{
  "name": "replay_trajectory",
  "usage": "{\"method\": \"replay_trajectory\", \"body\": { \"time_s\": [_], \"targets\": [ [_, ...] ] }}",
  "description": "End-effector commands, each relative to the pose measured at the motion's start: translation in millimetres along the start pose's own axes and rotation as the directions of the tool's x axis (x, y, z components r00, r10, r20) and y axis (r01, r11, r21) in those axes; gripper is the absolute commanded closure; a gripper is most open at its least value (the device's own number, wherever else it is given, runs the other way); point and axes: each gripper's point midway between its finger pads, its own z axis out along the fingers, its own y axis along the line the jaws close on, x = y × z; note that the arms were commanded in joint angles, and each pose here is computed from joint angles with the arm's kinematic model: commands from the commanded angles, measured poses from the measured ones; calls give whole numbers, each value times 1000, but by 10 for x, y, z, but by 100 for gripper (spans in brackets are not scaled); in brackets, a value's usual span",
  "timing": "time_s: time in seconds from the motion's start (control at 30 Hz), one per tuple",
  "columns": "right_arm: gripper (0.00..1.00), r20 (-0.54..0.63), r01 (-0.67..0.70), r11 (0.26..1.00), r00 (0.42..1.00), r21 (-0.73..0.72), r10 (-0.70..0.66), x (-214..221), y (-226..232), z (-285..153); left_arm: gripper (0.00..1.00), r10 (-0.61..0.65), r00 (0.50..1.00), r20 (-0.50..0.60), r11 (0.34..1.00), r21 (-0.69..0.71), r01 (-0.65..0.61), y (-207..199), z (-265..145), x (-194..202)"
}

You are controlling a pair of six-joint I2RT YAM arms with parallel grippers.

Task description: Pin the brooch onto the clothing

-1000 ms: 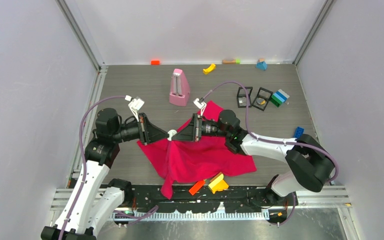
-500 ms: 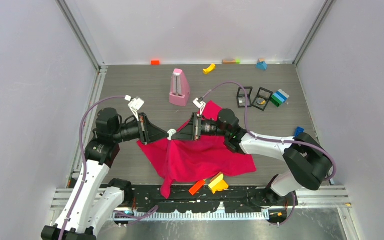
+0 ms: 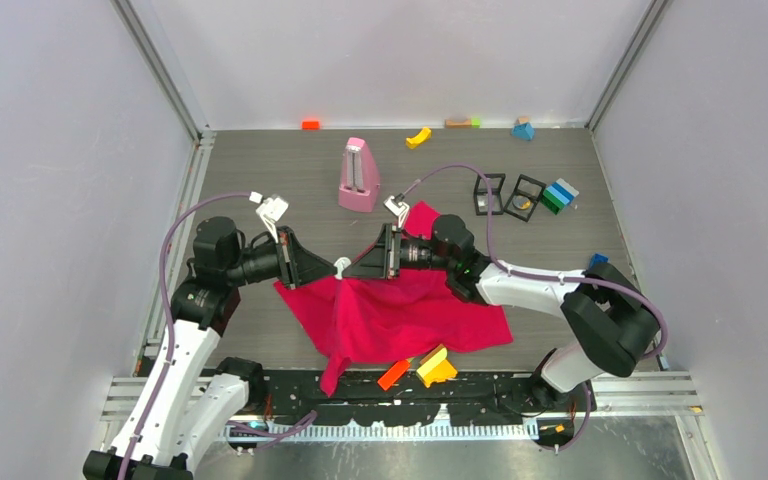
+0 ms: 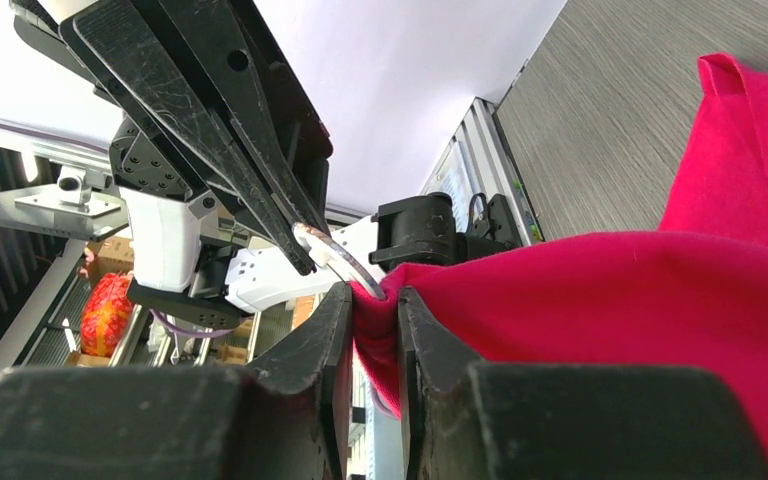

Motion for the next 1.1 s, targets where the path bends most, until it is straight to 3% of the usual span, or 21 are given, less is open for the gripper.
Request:
{"method": "replay_trajectory", "body": {
  "time_s": [0.0,0.47,0.6,0.73,0.83,0.97,1.07],
  "targets": [
    [95,203,-109,964,977,241,60,-437,-681,-17,100,71,992,-101,952,304,-37,-698,-188,163],
    [95,200,-111,962,978,251,60,-453,-698,-1,100,75,993,-96,963,264,-48,-641,-176,174],
    [84,195,-77,970,980,231,31,-447,-620,-24,100,78,992,-102,988,138,-64,-426,-147,188],
    [58,201,4,963,978,270,-61,-464,-548,-146,98,52,993,-108,998,-37,-56,-125,-147,225],
    [44,197,68,934,970,350,-145,-478,-552,-290,79,24,993,-114,995,-92,-34,-23,-157,276],
    [31,202,173,821,923,543,-328,-614,-574,-676,29,-3,997,-75,969,-245,-16,202,-224,274],
    [26,161,164,692,911,703,-379,-598,-764,-1039,14,-27,1000,-13,917,-399,20,431,-333,256]
  ]
}}
